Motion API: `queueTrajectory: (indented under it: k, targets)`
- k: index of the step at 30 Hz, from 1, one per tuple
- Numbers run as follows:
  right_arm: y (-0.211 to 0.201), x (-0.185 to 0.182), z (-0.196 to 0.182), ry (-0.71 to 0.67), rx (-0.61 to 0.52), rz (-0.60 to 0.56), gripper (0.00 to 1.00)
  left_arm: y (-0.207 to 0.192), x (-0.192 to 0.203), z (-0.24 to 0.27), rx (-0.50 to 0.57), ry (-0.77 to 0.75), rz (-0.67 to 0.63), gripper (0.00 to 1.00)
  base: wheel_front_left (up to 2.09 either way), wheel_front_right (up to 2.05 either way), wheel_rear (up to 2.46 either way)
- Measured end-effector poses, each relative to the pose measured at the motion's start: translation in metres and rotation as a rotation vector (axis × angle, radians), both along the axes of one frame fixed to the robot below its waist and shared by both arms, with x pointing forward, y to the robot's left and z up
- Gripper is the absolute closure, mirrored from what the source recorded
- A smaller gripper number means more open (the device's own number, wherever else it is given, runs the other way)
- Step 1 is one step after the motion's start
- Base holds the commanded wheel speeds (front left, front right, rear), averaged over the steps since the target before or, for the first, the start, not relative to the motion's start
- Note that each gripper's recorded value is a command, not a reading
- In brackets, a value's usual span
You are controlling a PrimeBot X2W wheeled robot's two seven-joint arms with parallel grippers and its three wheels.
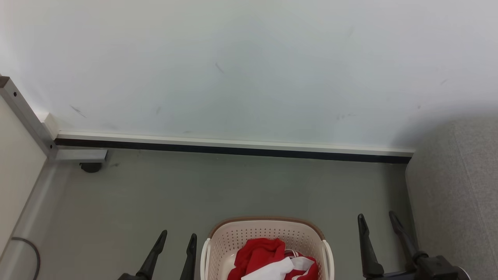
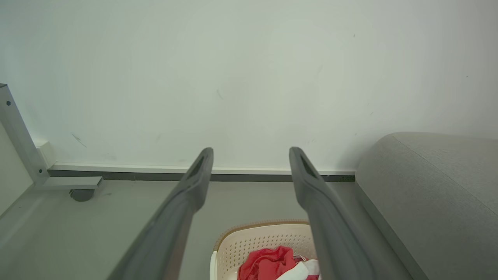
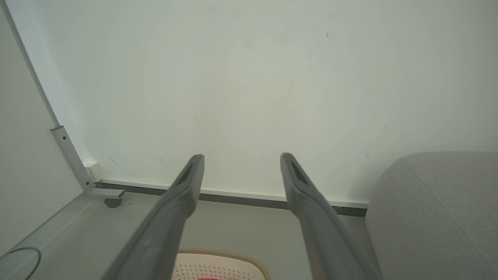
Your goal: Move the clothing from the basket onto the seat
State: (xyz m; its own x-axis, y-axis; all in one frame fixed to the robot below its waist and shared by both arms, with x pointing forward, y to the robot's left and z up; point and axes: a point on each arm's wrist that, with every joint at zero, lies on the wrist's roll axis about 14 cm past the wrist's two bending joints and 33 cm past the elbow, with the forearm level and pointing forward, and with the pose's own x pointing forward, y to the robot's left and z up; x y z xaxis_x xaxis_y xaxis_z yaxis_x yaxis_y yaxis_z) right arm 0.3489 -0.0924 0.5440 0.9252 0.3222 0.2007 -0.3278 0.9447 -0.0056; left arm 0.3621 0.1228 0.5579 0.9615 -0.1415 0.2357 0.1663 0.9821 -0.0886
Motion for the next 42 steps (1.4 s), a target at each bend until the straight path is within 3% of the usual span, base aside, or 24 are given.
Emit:
queueTrajectory:
  k: [8,20,42]
  targets:
    - [-0.012,0.011,-0.004,0.013,0.011,-0.036,0.0,-0.011,0.011,-0.019,-0.009,0.059,-0.044,0.0,0.0,0.0,0.0]
    - [-0.021,0.06,0.001,-0.012,0.023,-0.065,0.0,-0.038,0.06,-0.061,0.025,0.169,-0.163,0.0,0.0,0.0,0.0]
    - [-0.026,0.158,0.007,-0.138,0.019,-0.058,0.0,-0.098,0.13,-0.232,0.228,0.527,-0.471,0.0,0.0,0.0,0.0]
